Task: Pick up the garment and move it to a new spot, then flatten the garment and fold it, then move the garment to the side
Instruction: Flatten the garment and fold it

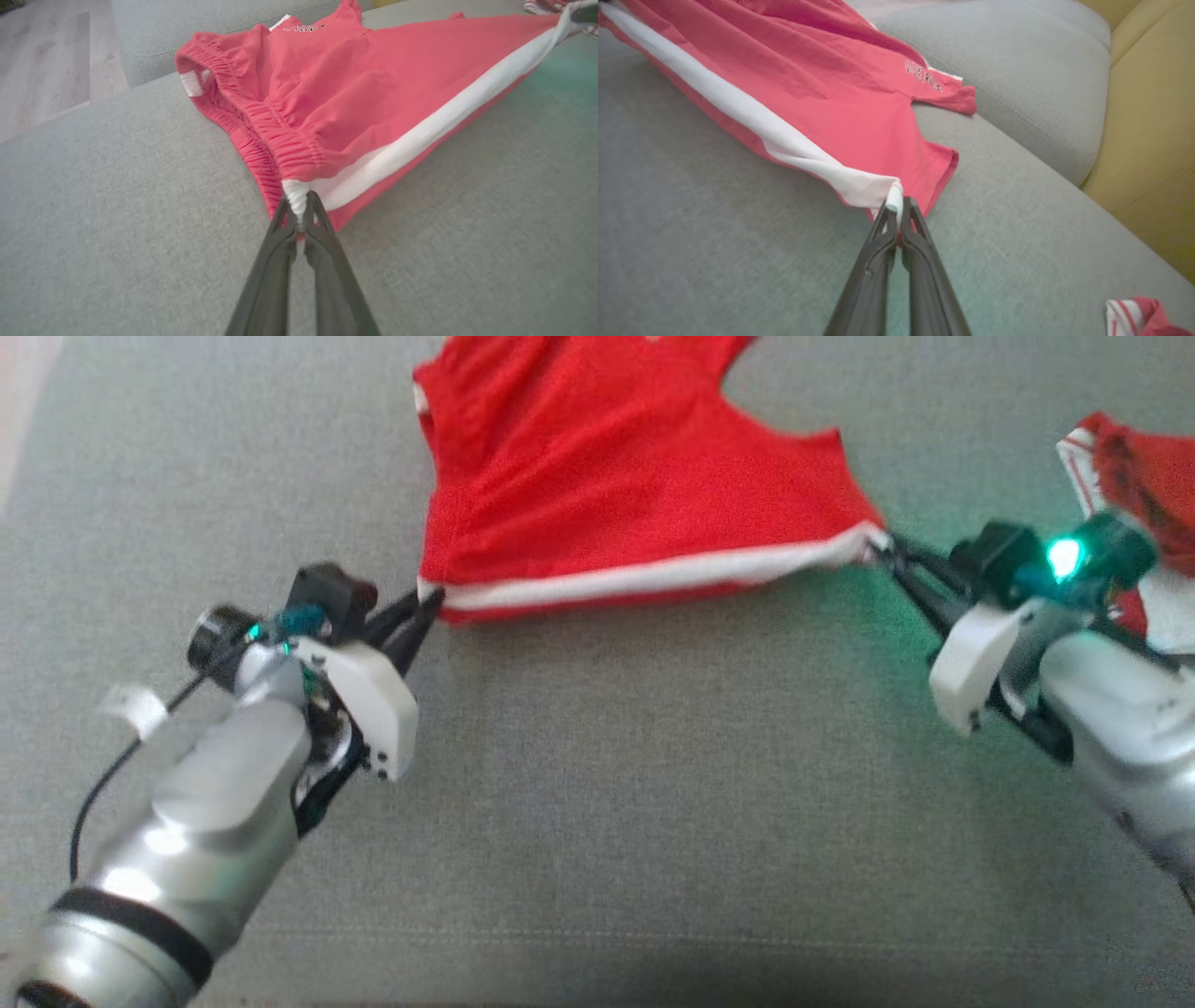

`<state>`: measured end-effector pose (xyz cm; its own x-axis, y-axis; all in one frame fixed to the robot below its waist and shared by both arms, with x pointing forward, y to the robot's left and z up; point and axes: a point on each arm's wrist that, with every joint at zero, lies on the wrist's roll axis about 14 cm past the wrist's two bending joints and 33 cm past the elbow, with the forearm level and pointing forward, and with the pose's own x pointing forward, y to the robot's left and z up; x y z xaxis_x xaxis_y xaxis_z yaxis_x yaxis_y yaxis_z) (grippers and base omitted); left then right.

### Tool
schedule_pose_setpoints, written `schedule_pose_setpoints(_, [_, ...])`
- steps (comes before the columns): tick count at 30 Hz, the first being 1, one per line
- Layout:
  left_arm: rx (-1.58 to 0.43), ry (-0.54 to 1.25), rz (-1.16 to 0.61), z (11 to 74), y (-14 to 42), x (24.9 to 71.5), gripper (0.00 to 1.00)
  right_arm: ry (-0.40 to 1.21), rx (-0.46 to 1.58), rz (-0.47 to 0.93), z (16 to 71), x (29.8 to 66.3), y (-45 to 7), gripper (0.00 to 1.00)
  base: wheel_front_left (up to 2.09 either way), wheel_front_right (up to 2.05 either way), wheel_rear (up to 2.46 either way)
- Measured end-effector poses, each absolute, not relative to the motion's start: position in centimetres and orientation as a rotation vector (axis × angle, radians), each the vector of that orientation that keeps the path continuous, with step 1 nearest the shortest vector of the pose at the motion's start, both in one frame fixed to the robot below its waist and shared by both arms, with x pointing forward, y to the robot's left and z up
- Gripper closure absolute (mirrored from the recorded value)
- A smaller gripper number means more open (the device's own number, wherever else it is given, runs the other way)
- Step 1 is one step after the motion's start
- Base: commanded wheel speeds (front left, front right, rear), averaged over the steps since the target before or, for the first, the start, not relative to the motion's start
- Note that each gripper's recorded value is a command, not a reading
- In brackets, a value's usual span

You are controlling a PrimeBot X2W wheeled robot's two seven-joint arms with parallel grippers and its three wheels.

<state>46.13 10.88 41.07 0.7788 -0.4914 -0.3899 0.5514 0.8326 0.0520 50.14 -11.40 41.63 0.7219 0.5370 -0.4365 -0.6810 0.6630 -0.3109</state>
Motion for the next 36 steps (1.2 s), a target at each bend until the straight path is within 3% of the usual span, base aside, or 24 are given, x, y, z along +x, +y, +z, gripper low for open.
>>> schedule_pose_setpoints(12, [0.094,0.396,-0.599,40.8,9.5,40.0,1.00,0.559,-0.424,0.717,40.8,42.4,-13.6,1.00,0.00,0.00,0.00])
schedule_pose_setpoints(17, [0.044,0.462,-0.624,39.9,9.2,36.3,1.00,0.689,-0.410,0.757,39.4,37.5,-14.3,1.00,0.00,0.00,0.00])
schedule_pose_setpoints(36, [-0.082,0.657,-0.768,39.9,7.6,25.9,1.00,1.037,-0.319,0.745,37.3,27.9,-17.9,1.00,0.00,0.00,0.00])
